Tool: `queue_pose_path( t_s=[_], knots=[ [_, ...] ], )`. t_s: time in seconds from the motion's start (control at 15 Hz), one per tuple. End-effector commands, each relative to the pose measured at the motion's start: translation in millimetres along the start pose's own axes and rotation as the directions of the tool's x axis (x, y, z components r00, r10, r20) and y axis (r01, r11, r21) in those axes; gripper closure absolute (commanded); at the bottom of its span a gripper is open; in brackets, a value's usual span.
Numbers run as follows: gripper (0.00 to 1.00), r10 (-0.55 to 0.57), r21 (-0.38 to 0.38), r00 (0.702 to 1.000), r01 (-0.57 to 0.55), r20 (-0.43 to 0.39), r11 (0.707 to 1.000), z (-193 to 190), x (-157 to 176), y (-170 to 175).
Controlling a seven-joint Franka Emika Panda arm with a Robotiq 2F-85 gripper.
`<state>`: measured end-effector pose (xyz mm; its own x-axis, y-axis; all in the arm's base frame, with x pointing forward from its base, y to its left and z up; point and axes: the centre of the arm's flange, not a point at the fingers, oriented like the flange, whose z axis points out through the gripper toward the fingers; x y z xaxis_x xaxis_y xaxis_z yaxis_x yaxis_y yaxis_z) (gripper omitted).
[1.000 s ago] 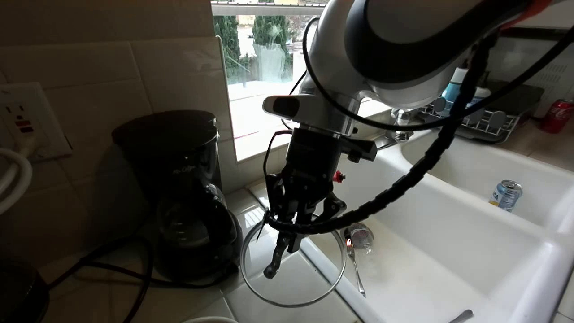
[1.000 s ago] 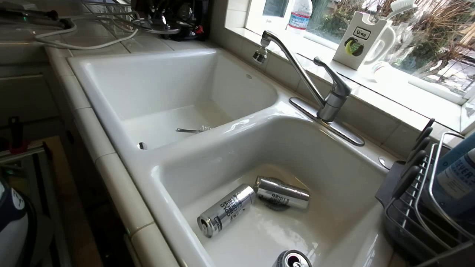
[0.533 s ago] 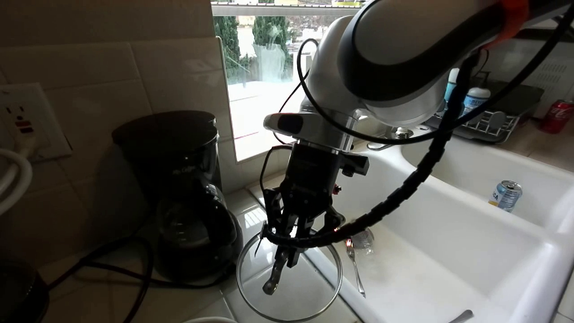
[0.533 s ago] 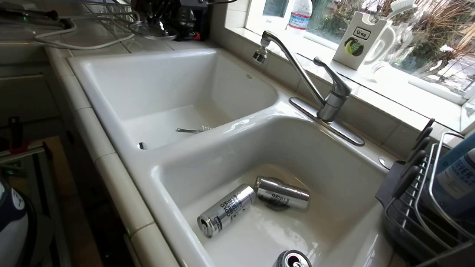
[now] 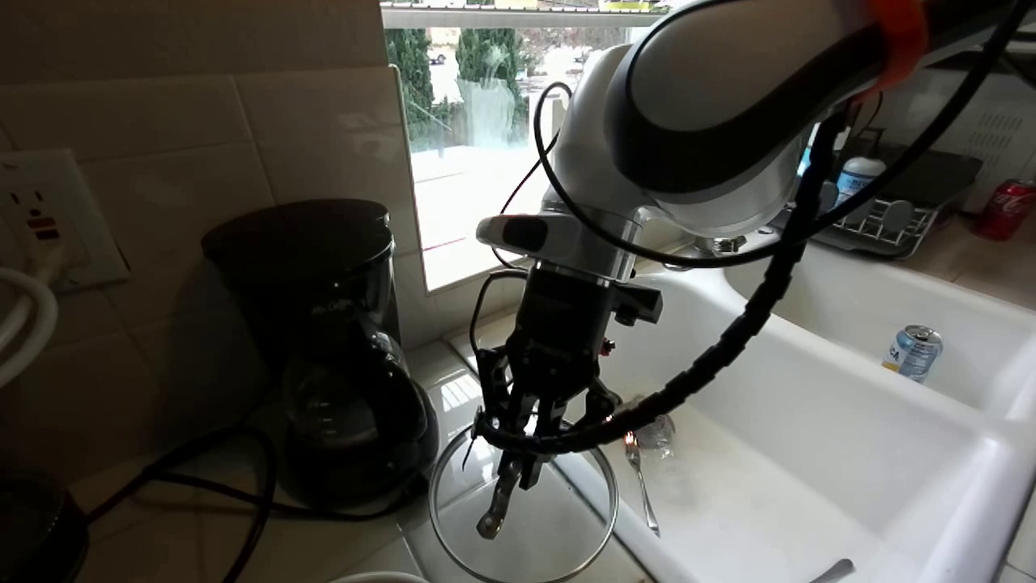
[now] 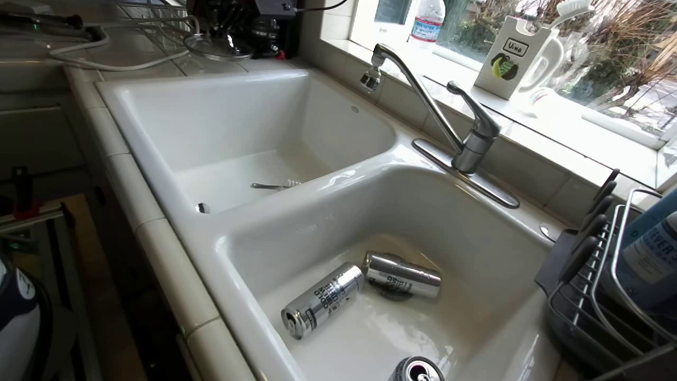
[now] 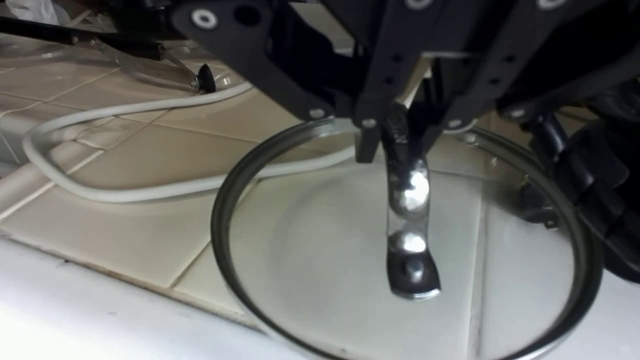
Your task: Put the lid on the counter on the left
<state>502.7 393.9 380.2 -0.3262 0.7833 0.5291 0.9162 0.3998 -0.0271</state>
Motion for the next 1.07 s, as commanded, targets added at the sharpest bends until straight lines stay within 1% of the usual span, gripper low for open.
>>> queue_pose_path(
  t_s=[0.0, 0.4, 1.0],
  knots=[
    [0.95, -0.039, 0.003, 0.999, 0.039, -0.021, 0.999, 12.0, 0.8, -1.4],
    [0.95, -0.102, 0.013, 0.995, 0.102, -0.023, 0.995, 26.7, 3.9, -1.1],
    [0.95, -0.093, 0.003, 0.996, 0.093, -0.004, 0.996, 31.0, -3.4, 3.1]
  ],
)
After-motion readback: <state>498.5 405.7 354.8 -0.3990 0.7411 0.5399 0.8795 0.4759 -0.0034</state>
